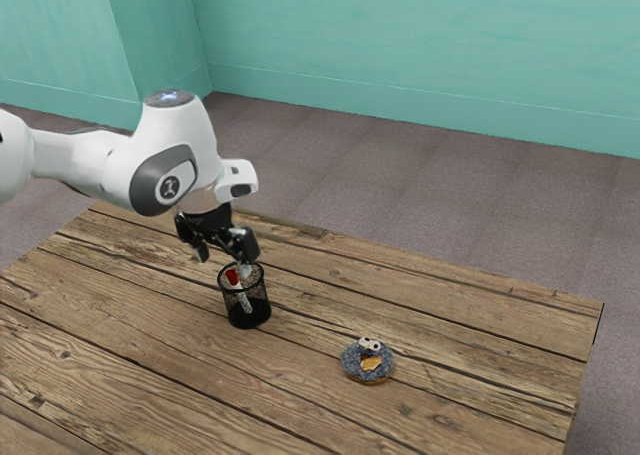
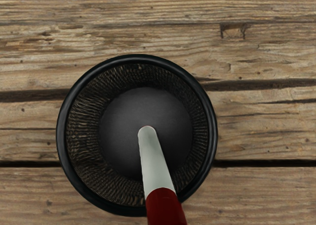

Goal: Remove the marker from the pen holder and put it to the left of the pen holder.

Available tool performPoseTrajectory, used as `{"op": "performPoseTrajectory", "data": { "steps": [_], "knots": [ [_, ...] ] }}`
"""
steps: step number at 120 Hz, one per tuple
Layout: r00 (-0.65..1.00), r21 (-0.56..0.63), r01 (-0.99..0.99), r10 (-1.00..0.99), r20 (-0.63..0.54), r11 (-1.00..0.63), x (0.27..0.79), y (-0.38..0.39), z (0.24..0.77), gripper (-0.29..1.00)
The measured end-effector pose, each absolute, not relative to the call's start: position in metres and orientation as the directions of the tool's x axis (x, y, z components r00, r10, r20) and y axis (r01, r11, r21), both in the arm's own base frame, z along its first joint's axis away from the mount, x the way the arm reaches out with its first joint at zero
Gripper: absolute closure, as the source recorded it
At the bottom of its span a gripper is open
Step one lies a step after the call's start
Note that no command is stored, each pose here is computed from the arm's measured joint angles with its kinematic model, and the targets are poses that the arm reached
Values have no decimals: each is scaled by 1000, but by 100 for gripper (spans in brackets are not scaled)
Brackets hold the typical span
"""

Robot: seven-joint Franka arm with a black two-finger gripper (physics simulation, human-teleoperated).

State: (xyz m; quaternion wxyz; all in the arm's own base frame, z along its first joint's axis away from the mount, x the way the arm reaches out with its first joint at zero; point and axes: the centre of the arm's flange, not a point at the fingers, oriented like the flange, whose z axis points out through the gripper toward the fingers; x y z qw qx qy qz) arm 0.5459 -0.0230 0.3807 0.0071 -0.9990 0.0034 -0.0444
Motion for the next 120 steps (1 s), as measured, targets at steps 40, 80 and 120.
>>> {"op": "performPoseTrajectory", "data": {
  "steps": [40,80,120],
  "knots": [
    [988,2,1,1,152,-1000,542,-24,360,3],
    [987,9,-5,-4,163,-1000,540,-23,355,45],
    [980,3,-9,-9,197,-1000,545,-21,389,74]
  ]
}}
